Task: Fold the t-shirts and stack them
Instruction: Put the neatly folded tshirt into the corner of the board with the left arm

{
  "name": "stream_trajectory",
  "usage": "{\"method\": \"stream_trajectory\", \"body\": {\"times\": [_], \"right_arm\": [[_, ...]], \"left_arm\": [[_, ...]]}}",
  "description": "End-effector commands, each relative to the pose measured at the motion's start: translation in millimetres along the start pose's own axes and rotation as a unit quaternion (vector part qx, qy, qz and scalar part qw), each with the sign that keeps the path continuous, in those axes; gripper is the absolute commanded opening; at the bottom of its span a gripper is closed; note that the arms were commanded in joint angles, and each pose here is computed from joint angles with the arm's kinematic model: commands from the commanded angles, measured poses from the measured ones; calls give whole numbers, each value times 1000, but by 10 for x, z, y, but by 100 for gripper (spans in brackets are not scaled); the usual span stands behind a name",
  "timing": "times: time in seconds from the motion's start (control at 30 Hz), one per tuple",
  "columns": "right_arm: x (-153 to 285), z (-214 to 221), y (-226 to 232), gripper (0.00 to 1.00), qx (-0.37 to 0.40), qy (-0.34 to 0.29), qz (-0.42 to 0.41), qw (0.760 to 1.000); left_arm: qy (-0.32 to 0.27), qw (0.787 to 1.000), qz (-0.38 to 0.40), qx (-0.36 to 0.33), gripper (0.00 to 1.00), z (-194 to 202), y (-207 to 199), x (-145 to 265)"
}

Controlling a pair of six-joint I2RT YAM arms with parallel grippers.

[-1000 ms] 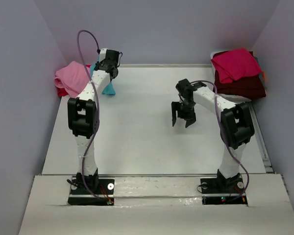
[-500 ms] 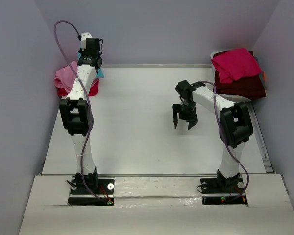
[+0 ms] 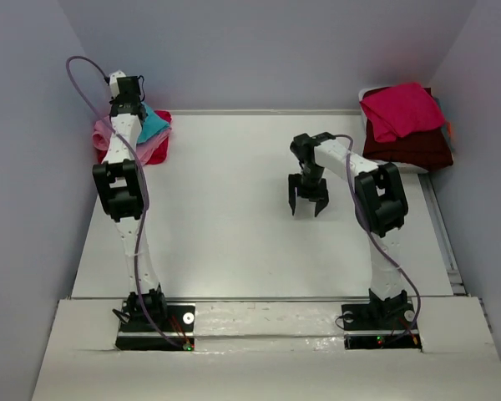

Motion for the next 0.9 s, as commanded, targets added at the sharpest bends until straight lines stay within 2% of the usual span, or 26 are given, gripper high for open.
{"method": "stream_trajectory", "body": {"times": [0.0,0.17,0.5,0.87], "right_arm": [[68,-71,18,76,-11,8,5,1000],[29,-132,20,76,-7,12,11,1000],[-23,-143,8,76,-1,17,15,1000],[3,-152,12,76,0,11,14,1000]], "left_arm": [[-21,999,16,31,5,-110,-33,44],[-17,999,-5,39,5,-32,70,-10],[-52,996,-35,57,6,-212,180,99],[-73,993,-12,90,6,-364,189,261]]}}
Point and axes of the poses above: each gripper's point midway between its finger pads, its own x axis back along the fingers, its own y axis along the line the jaws close on, z = x × y, the point moved 7 cm from there along x, back along the fingers, and after that the axes turned 10 degrees about x, right-handed, at the moved point
